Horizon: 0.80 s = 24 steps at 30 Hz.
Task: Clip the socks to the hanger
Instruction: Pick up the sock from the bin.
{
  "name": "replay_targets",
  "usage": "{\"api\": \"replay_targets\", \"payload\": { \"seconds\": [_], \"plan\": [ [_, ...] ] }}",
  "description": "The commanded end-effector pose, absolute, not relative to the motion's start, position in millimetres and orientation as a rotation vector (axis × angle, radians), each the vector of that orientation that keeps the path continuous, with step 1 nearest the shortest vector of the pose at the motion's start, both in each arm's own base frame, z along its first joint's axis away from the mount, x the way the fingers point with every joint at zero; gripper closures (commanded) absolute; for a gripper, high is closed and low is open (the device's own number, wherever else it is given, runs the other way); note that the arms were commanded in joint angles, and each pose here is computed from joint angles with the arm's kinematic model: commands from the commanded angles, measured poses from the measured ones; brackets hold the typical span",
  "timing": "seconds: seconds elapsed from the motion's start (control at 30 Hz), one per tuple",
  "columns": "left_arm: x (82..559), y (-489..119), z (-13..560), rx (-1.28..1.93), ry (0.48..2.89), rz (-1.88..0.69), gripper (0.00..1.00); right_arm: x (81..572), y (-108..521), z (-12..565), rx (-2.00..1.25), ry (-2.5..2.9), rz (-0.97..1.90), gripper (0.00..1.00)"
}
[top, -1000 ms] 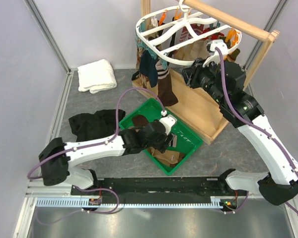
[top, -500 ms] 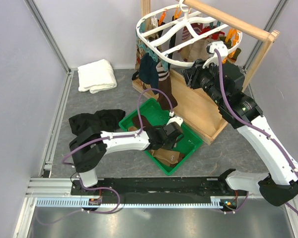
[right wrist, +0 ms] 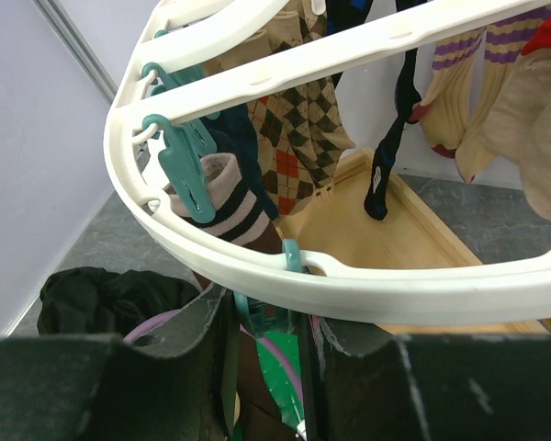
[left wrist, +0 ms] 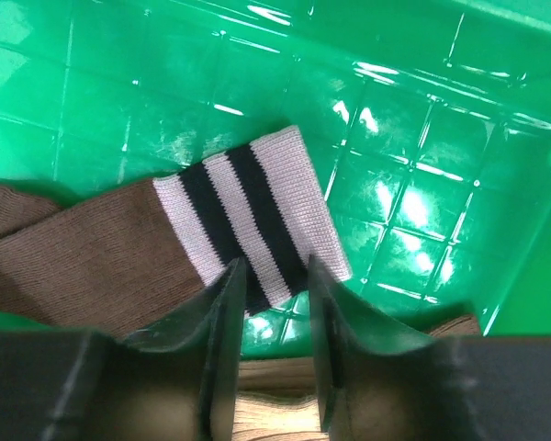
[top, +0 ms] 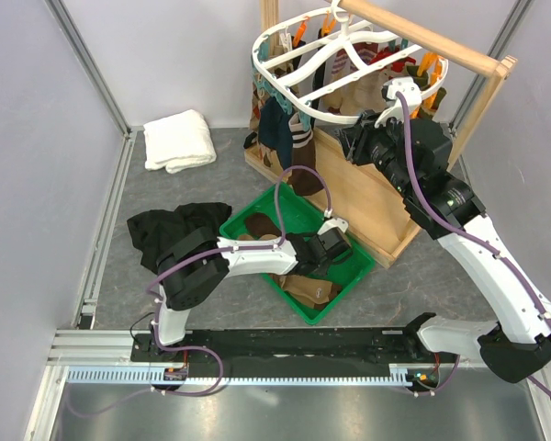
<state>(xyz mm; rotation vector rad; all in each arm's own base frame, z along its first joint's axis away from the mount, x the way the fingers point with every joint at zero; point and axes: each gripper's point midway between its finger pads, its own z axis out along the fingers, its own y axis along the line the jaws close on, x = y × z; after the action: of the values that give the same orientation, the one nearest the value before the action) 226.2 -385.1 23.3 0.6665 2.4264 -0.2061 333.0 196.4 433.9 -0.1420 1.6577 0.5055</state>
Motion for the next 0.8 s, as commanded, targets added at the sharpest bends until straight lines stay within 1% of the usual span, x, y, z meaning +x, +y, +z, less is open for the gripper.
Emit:
{"api": "replay_targets", "payload": {
  "seconds": [0.0,0.03,0.07,0.17,0.3,0.33,0.4,0.43,0.5,0.77],
  "plan": [
    [224,-382,17,0.66,2.45,-0.168,0.72,336,198,408,-0.168,1.726,0.467,1.0],
    [225,-382,20,0.656,2.444,-0.173,0.76,336,198,408,-0.167,1.727,0.465,1.0],
    [225,-381,24,0.653,2.437,-0.174,0.85,336,199,408,-0.168,1.727,0.469,1.0],
    [227,-379,41,0.627,2.408,-0.199,0.98,336,198,408,-0.167,1.727,0.465,1.0],
    [232,-369,69,0.563,2.361,-0.236,0.98,335,196,409,-0.165,1.723,0.466,1.0],
    [235,-370,88,0.529,2.327,-0.282,0.98,335,197,409,-0.169,1.724,0.466,1.0],
    [238,-362,103,0.471,2.308,-0.325,0.98,334,197,411,-0.165,1.719,0.471,1.0],
    [241,-362,126,0.427,2.264,-0.386,0.98,334,197,411,-0.165,1.718,0.471,1.0],
    [244,-356,139,0.371,2.237,-0.428,0.98,334,197,413,-0.162,1.712,0.477,1.0],
    [245,-352,238,0.174,1.988,-0.751,0.98,331,199,416,-0.158,1.701,0.501,1.0]
  ]
}}
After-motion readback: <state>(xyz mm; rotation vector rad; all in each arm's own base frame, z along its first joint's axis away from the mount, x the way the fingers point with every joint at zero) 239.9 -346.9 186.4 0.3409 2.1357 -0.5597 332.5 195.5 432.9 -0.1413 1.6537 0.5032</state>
